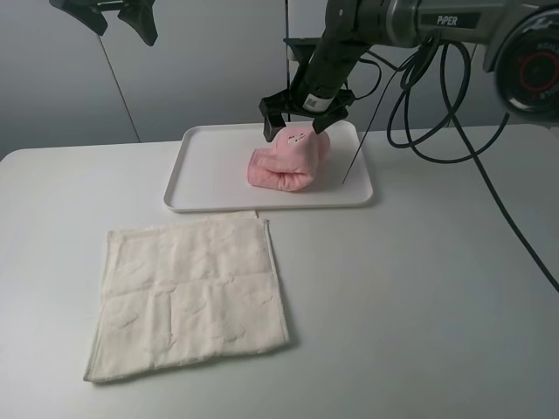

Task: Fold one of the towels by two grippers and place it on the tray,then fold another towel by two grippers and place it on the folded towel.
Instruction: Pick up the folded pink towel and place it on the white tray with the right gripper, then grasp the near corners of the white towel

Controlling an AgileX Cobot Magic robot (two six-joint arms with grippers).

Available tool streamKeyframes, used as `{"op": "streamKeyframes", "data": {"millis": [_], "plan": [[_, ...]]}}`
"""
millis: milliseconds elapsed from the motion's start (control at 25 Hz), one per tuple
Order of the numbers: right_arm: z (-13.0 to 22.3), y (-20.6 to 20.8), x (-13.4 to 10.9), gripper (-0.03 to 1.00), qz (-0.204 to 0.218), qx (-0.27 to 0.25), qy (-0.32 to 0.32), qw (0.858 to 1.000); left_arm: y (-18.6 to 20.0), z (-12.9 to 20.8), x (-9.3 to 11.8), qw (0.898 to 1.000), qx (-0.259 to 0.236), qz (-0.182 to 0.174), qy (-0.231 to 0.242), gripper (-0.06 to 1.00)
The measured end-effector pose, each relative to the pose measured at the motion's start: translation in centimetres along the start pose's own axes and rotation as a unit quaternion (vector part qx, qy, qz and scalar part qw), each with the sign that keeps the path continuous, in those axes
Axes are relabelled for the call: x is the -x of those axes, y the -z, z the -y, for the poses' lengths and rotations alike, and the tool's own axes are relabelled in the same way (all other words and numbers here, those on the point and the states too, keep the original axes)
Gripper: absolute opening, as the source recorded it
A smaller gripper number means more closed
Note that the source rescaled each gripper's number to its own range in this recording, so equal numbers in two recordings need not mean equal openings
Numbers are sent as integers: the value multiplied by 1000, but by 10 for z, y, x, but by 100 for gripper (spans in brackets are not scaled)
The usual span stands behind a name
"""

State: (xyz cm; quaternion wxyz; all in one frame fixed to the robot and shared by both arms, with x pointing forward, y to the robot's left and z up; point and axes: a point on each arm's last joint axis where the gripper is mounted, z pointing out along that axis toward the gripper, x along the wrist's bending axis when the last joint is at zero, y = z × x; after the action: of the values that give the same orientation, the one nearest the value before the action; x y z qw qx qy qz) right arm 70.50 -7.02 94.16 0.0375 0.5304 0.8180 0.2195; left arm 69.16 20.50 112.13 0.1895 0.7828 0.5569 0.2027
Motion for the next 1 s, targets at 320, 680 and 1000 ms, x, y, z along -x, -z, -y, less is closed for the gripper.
{"op": "streamKeyframes", "data": {"millis": [320,680,1000], "plan": [[3,19,-4,100,0,-30,55,998,0,0,-3,1000,-1,-3,2,98],[-5,91,-11,100,32,-5,103,994,-2,8,-37,1000,-7,-15,0,98],[3,97,-17,100,-1,-48,116,992,9,47,-67,996,-52,5,-67,98]]}}
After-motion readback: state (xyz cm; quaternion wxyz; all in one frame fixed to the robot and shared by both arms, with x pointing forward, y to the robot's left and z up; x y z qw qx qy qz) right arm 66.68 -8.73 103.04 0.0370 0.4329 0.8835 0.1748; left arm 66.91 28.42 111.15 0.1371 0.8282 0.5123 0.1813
